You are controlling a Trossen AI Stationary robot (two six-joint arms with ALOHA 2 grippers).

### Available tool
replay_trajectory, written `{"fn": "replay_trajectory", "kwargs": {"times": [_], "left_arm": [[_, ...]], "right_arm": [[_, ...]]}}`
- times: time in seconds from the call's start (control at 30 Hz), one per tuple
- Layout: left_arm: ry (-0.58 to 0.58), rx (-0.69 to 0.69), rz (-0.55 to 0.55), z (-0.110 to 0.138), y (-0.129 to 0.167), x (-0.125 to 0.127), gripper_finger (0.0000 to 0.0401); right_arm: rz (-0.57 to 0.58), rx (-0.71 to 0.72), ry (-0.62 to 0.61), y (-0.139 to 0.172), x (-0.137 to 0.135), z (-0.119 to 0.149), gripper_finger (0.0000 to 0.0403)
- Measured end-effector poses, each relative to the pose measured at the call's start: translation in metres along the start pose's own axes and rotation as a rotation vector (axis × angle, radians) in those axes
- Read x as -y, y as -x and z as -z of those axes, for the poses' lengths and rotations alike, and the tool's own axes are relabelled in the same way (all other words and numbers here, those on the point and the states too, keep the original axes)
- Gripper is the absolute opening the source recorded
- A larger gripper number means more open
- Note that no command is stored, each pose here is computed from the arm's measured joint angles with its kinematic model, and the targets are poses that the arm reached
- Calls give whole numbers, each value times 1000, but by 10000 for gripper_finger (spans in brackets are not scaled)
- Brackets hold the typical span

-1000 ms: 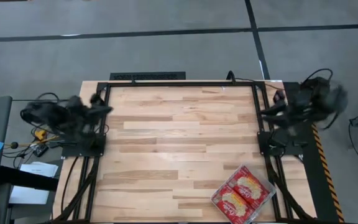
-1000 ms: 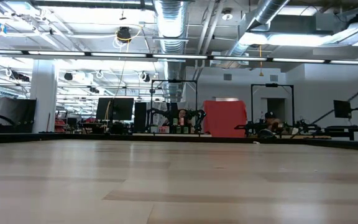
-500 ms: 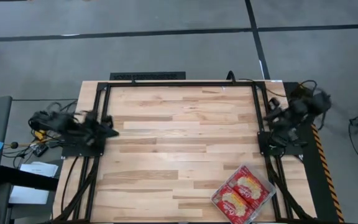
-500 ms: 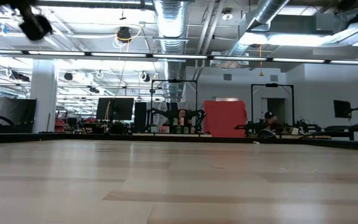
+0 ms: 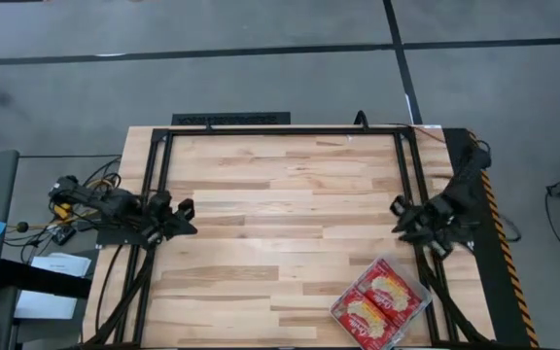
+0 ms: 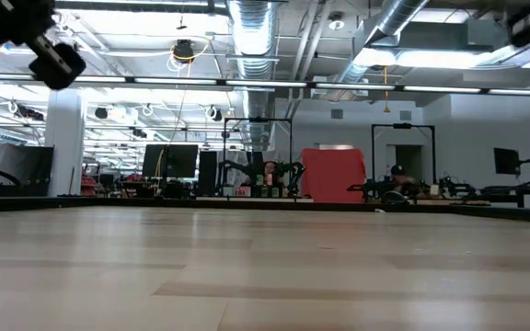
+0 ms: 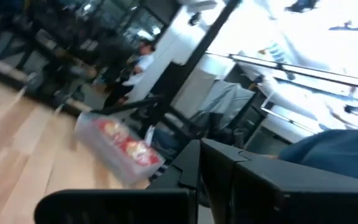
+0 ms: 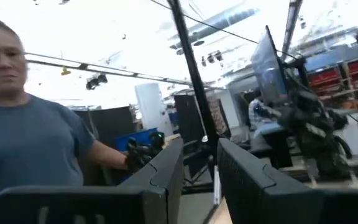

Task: Sort popcorn bags into baskets
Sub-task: Return to Home Position

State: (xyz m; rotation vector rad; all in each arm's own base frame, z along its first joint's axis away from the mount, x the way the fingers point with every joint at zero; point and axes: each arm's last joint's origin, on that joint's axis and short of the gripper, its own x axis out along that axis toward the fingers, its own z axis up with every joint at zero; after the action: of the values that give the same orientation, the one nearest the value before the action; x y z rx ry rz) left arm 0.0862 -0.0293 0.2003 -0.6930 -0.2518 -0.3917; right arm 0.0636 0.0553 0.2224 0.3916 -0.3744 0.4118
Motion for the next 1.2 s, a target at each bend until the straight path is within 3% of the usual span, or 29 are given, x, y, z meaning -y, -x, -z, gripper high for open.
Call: {"fn": "replay_trajectory", "kwargs": {"times": [0.1,0.2,0.4,0.5,0.6,0.7,0.8,0.93,1.07,1.2], "left_arm": [[-96,4,34,-1,0,2,0],[-183,-26,30,1,0,0,0],[-197,-87,4,7,0,-3,0],[-177,-168,-51,14,1,-9,0],[-226,-155,-161,16,2,-14,0],[-313,-131,-191,14,2,-15,0],[-326,-160,-142,15,2,-13,0],[-333,-222,-201,21,4,-19,0],[-430,-180,-297,19,4,-21,0],[-462,-178,-308,19,4,-22,0]], "right_arm": [[61,-26,-36,1,8,14,123],[192,-78,-35,-1,18,23,125],[240,-86,30,-3,35,23,129],[325,-158,59,-1,47,29,130],[437,-186,46,2,59,32,129],[414,-183,52,2,64,29,127],[362,-196,101,2,68,26,125],[436,-229,171,6,76,27,127],[504,-222,191,8,81,26,131],[546,-229,197,10,85,25,134]]}}
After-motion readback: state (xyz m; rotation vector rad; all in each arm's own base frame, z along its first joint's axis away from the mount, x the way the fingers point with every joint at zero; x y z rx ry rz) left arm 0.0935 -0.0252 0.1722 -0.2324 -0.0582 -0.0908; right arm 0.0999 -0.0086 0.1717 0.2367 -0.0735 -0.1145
